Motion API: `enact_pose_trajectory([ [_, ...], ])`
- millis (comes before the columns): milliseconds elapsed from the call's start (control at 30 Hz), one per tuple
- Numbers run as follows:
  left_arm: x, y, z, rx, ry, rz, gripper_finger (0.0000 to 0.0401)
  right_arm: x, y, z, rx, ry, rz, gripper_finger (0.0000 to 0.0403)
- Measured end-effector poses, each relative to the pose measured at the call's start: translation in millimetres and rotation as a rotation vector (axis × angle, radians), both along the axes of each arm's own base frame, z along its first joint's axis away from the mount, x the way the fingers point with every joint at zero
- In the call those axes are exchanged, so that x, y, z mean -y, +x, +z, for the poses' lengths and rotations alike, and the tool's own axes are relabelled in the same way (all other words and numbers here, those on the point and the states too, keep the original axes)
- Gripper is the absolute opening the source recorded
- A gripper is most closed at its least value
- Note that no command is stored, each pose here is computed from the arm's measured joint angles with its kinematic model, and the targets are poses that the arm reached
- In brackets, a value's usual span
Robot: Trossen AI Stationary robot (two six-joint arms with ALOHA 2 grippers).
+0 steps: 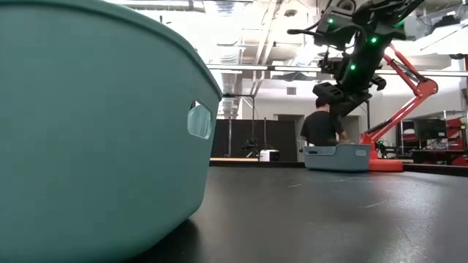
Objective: Sort batteries
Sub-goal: Put the black battery into the blue bin
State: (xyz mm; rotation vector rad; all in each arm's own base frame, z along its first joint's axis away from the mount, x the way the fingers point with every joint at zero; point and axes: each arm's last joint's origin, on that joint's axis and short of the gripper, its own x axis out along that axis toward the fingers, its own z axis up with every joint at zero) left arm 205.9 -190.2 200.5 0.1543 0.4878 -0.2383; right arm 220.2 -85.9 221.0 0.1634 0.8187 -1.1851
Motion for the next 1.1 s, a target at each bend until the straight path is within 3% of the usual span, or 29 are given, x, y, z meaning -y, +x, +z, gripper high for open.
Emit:
enact_pose_trajectory([
  [100,0,0,0,-0.001,-0.005,0.003,0.0292,-6,3,1,-0.011,-0.002,0.049,0.0237],
  [200,0,0,0,-0.003,-0.004,0.004,0.0292,-26,8,2,-0.019,0.054,0.202,0.0247],
  [600,-1,0,-1,-0.009,0.009,0.003,0.0292,-149,0,0,0.034,0.227,0.636,0.0227],
  [833,-1,0,-1,-0.008,0.011,0.006,0.0292,-216,-27,-4,0.135,0.362,0.760,0.0223],
  [1100,-6,4,-1,-0.007,0.014,0.027,0.0292,-277,-44,-37,0.061,0.466,0.922,0.0223],
])
